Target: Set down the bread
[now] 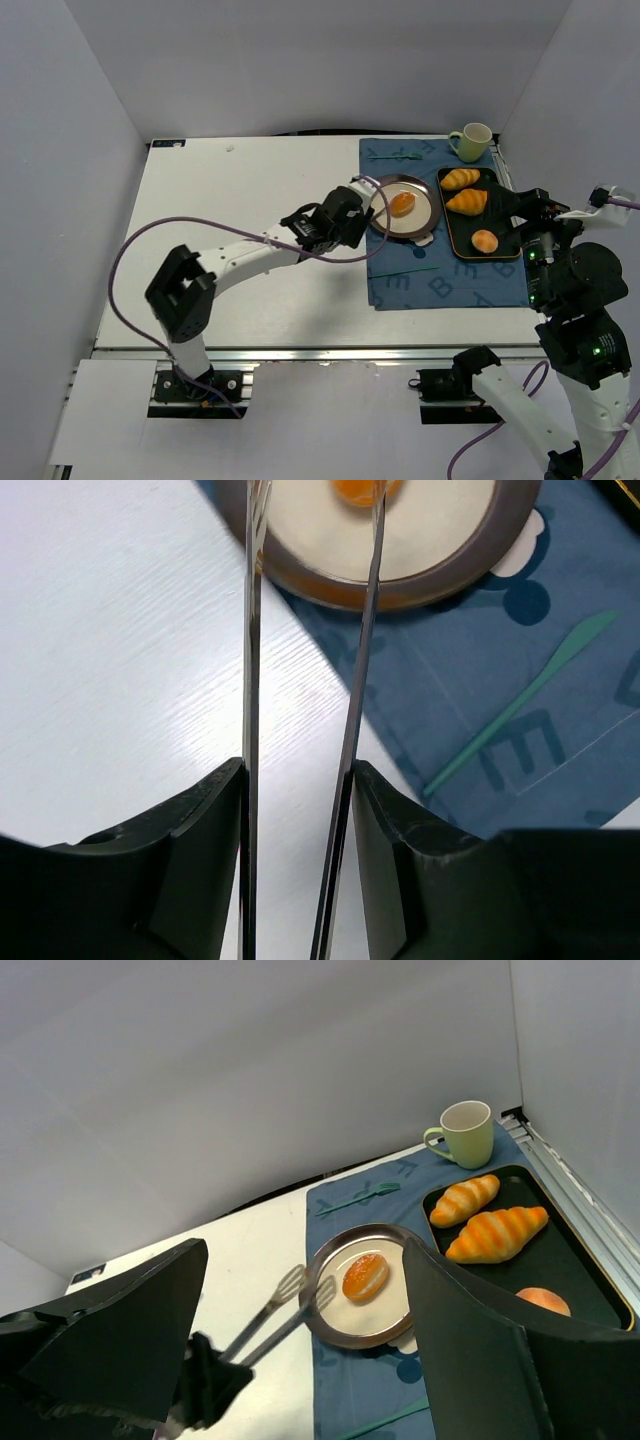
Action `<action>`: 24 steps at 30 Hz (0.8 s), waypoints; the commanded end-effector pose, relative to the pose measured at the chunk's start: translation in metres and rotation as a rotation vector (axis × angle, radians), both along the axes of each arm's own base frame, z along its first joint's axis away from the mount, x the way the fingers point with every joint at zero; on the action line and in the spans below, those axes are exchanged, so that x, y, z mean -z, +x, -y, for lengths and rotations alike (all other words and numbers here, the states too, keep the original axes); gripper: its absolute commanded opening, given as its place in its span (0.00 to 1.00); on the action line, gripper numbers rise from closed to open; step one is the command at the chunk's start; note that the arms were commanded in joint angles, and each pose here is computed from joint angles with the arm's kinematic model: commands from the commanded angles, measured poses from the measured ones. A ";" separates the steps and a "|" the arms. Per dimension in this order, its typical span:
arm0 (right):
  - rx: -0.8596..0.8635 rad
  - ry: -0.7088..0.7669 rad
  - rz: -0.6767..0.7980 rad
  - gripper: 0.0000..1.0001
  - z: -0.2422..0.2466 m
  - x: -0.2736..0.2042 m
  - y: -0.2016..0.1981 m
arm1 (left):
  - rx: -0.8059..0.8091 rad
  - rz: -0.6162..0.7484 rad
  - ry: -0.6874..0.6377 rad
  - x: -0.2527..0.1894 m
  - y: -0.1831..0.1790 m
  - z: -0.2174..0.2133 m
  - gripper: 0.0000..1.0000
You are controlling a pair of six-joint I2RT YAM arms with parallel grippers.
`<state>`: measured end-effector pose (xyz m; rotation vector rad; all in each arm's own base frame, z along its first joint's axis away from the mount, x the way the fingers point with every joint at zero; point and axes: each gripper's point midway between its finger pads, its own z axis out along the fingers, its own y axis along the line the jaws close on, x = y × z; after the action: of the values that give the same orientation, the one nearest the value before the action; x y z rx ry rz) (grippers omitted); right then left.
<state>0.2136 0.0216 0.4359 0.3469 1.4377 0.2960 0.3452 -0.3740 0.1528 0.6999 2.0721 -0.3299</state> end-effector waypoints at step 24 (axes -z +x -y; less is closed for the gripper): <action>-0.124 0.052 -0.058 0.85 -0.040 0.027 0.035 | -1.037 0.208 -0.188 -0.086 0.148 -0.365 0.55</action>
<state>0.2452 0.0570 0.3913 0.3084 1.5751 0.3834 0.4671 -0.0307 0.2343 -0.3666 1.9503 0.1560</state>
